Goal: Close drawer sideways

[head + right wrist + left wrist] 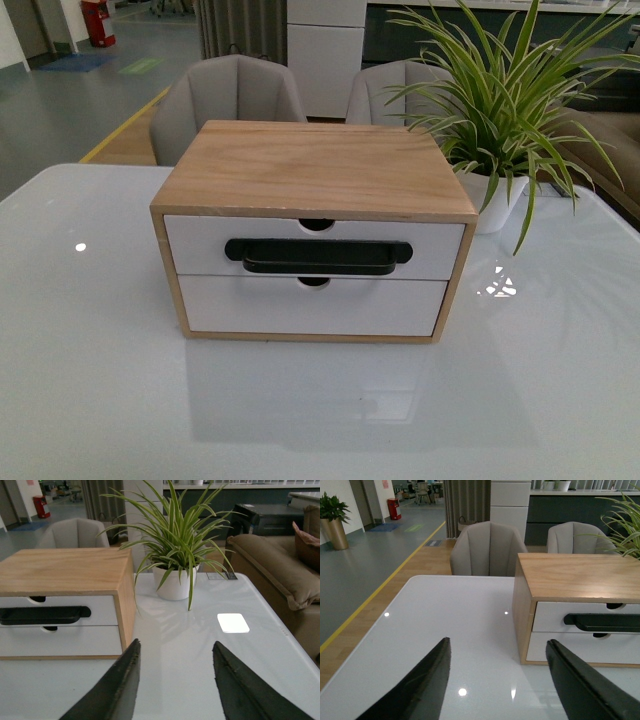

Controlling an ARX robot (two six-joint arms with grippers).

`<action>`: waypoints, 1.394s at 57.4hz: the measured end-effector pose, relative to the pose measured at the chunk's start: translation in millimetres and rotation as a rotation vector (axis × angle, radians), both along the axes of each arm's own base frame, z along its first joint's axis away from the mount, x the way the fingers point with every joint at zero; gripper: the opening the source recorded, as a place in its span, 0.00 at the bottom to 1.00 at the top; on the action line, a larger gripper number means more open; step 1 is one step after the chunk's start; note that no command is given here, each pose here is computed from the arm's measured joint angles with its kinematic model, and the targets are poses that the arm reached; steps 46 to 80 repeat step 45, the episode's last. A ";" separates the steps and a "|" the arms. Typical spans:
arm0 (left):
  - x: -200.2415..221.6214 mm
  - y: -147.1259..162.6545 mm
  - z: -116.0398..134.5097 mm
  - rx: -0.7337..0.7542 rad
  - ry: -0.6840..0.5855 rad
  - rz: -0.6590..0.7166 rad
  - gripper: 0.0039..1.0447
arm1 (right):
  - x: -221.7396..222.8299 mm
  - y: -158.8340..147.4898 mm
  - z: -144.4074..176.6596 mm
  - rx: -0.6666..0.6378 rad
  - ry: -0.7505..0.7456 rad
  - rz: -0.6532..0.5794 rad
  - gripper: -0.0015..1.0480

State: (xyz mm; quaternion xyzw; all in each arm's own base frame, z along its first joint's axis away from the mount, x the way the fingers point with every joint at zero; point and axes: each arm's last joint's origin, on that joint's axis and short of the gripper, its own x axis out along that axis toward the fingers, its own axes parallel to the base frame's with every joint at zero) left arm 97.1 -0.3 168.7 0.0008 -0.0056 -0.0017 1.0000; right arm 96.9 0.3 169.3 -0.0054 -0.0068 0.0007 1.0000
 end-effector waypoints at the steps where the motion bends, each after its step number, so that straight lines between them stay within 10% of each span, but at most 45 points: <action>1: 0.0 0.0 0.0 0.000 0.000 0.000 0.66 | 0.0 0.0 0.0 0.000 0.000 0.000 0.59; 13: 0.0 0.0 0.0 0.000 0.000 0.000 0.92 | 0.0 0.0 0.0 0.001 0.000 0.000 0.93; 80: 0.0 0.0 0.0 0.000 0.000 0.000 0.92 | 0.0 0.0 0.0 0.001 0.000 0.000 0.91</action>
